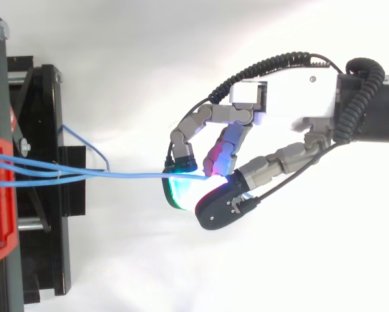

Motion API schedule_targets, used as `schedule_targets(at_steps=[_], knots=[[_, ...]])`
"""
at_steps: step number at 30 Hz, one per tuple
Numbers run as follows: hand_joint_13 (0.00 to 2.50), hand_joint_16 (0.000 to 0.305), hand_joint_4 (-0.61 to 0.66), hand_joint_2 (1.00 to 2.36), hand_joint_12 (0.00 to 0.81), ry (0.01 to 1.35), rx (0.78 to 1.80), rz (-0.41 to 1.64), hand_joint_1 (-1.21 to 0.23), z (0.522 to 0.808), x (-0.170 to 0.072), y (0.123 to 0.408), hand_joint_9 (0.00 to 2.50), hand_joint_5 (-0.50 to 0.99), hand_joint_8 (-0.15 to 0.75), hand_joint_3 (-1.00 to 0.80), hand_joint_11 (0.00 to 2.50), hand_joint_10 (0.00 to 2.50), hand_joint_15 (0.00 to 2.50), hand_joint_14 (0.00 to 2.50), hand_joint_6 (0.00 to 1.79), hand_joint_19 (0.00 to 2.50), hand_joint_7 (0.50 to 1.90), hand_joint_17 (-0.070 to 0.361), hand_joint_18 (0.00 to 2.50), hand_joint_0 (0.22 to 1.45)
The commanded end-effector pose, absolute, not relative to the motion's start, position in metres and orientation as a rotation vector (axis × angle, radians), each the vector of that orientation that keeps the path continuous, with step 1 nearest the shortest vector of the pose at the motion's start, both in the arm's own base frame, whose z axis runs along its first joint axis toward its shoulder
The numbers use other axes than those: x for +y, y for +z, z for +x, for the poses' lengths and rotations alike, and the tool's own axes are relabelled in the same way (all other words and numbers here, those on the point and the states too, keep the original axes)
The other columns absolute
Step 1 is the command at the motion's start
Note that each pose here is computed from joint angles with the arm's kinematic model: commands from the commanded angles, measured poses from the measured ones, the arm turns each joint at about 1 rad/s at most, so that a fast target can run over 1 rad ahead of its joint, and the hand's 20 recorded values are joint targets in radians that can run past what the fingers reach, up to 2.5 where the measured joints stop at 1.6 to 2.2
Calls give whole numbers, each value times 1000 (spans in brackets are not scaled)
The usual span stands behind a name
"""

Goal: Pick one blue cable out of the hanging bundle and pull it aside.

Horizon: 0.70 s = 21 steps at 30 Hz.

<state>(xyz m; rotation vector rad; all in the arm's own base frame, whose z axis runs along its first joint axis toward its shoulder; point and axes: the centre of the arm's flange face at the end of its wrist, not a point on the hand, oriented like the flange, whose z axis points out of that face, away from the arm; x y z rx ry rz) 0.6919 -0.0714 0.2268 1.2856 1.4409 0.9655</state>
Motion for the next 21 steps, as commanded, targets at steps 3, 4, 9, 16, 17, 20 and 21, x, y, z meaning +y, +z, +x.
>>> schedule_targets(at_steps=[3, 4, 9, 16, 17, 20, 21], knots=[[845, 38, -20, 1004, 241, 965, 1441, 1285, -581, 692, -71, 227, 1197, -38, 214, -454, 570, 21, 535, 22, 807, 519, 1043, 86, 695, 531], [847, 39, -16, 1001, 247, 965, 1441, 1285, -557, 692, -71, 227, 1193, -37, 220, -483, 568, 19, 535, 22, 800, 513, 1044, 89, 700, 515], [847, 43, 10, 1000, 263, 962, 1437, 1285, -441, 692, -74, 227, 1196, -47, 231, -500, 559, 18, 531, 19, 788, 501, 980, 97, 703, 479], [824, 38, 8, 1011, 239, 971, 1405, 1328, -499, 691, -82, 227, 1189, -53, 224, -370, 579, 20, 525, 22, 828, 536, 1028, 85, 653, 568], [823, 38, 18, 1013, 238, 973, 1398, 1333, -519, 691, -82, 228, 1190, -53, 223, -341, 581, 20, 529, 20, 837, 529, 1027, 85, 654, 572], [821, 38, 6, 1016, 230, 977, 1398, 1335, -560, 691, -82, 228, 1192, -51, 226, -272, 591, 20, 522, 20, 848, 528, 1045, 85, 661, 573], [820, 38, 5, 1016, 230, 976, 1393, 1335, -567, 692, -83, 230, 1190, -52, 227, -260, 597, 22, 520, 20, 849, 526, 1055, 84, 662, 573]])
